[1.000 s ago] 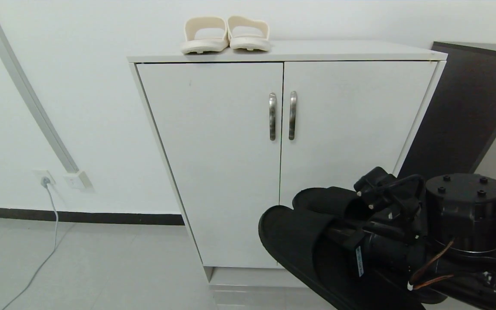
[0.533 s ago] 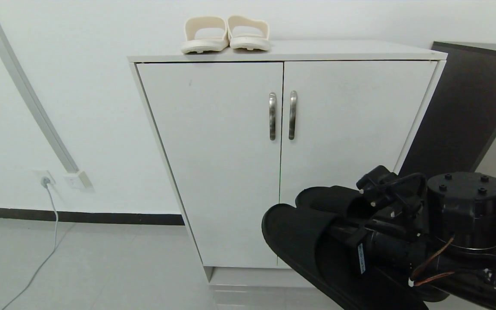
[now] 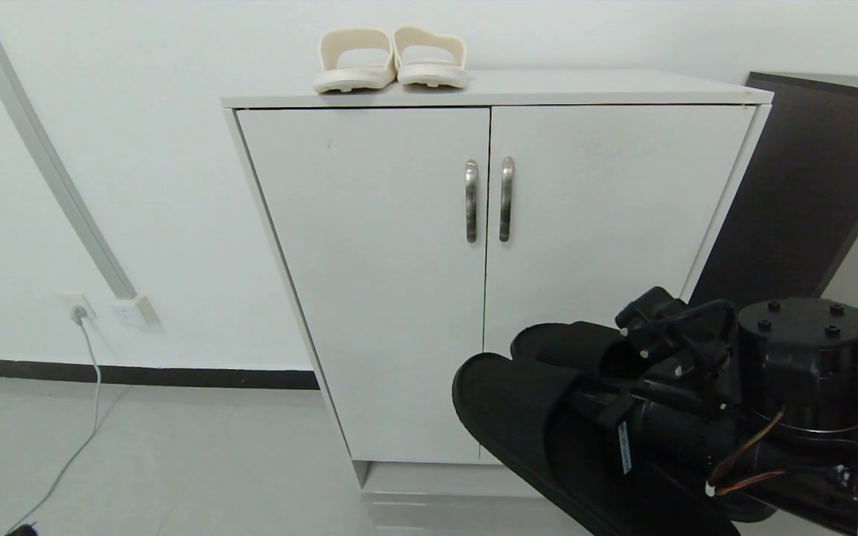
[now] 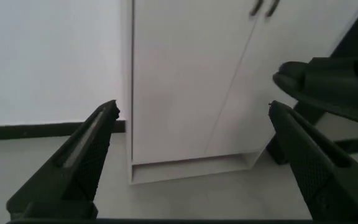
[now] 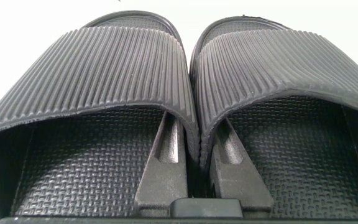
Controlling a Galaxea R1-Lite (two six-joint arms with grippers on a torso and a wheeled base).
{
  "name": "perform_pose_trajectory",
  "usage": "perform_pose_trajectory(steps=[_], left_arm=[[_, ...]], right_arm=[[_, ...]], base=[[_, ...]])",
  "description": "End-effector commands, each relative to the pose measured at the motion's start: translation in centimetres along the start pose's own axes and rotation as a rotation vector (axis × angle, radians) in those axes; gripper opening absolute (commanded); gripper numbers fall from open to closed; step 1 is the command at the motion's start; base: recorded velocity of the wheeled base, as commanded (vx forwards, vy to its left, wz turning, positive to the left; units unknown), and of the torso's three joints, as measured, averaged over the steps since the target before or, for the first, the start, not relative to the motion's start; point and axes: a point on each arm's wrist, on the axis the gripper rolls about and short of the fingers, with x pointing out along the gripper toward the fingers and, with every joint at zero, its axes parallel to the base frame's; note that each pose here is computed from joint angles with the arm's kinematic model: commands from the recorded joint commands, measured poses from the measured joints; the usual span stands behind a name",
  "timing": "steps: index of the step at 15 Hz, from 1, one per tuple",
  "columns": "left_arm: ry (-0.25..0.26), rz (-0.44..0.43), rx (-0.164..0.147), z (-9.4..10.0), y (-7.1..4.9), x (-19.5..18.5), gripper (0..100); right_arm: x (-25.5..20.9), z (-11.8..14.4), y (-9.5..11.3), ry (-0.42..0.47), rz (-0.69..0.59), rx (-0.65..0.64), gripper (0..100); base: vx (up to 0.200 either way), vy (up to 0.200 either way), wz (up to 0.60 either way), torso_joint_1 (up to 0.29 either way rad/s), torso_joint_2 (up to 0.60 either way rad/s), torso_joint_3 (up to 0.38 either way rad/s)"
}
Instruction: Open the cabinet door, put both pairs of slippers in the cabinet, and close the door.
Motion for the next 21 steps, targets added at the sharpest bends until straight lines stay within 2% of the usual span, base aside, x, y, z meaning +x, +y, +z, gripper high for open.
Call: perform_pose_trajectory(steps=[1, 3, 5, 6, 8, 10, 12, 14, 15, 17, 18, 20, 21], left_arm=[[0.086, -0.072, -0.011, 2.0, 0.4, 4.3, 100], [0.110, -0.136, -0.009, 2.7, 0.3, 7.1, 100], [0.113, -0.205, -0.002, 3.4, -0.2, 10.1, 100], [0.112, -0.210, -0.002, 3.4, -0.2, 10.4, 100], [0.110, -0.314, 0.010, 4.0, -1.8, 14.0, 100], [0.123, -0.369, 0.013, 4.0, -2.9, 15.5, 100], [0.132, -0.434, 0.009, 4.6, -4.9, 17.4, 100], [0.113, -0.484, -0.024, 5.8, -6.3, 18.4, 100], [0.104, -0.527, -0.058, 6.6, -7.6, 19.5, 100], [0.081, -0.561, -0.075, 7.6, -9.0, 21.3, 100], [0.076, -0.559, -0.071, 7.7, -9.4, 22.2, 100], [0.075, -0.560, -0.032, 7.6, -10.0, 23.8, 100], [0.071, -0.577, -0.025, 7.7, -10.6, 24.3, 100]], right_arm=[[0.1, 0.0, 0.0, 0.000, 0.002, 0.001, 0], [0.0, 0.0, 0.0, -0.003, 0.002, 0.001, 0], [-0.2, 0.2, 0.0, -0.010, 0.002, 0.002, 0], [-0.2, 0.2, 0.0, -0.010, 0.002, 0.000, 0], [-0.1, 0.1, 0.0, -0.007, 0.004, 0.001, 0], [-0.1, 0.1, 0.0, -0.006, 0.003, 0.001, 0], [-0.2, 0.2, 0.1, -0.010, 0.005, 0.001, 0], [-0.2, 0.2, 0.1, -0.009, 0.007, 0.001, 0], [-0.3, 0.1, 0.0, -0.008, 0.017, 0.001, 0], [-0.3, 0.1, -0.2, -0.008, 0.013, 0.005, 0], [-0.3, 0.2, -0.3, -0.010, 0.010, 0.007, 0], [-0.2, 0.0, -0.6, -0.003, 0.012, 0.010, 0], [-0.2, 0.0, -0.6, 0.000, 0.018, 0.011, 0]], base=[[0.000, 0.000, 0.00, 0.000, 0.00, 0.000], [0.000, 0.000, 0.00, 0.000, 0.00, 0.000], [0.000, 0.000, 0.00, 0.000, 0.00, 0.000], [0.000, 0.000, 0.00, 0.000, 0.00, 0.000], [0.000, 0.000, 0.00, 0.000, 0.00, 0.000], [0.000, 0.000, 0.00, 0.000, 0.00, 0.000], [0.000, 0.000, 0.00, 0.000, 0.00, 0.000], [0.000, 0.000, 0.00, 0.000, 0.00, 0.000], [0.000, 0.000, 0.00, 0.000, 0.00, 0.000], [0.000, 0.000, 0.00, 0.000, 0.00, 0.000], [0.000, 0.000, 0.00, 0.000, 0.00, 0.000], [0.000, 0.000, 0.00, 0.000, 0.00, 0.000], [0.000, 0.000, 0.00, 0.000, 0.00, 0.000]])
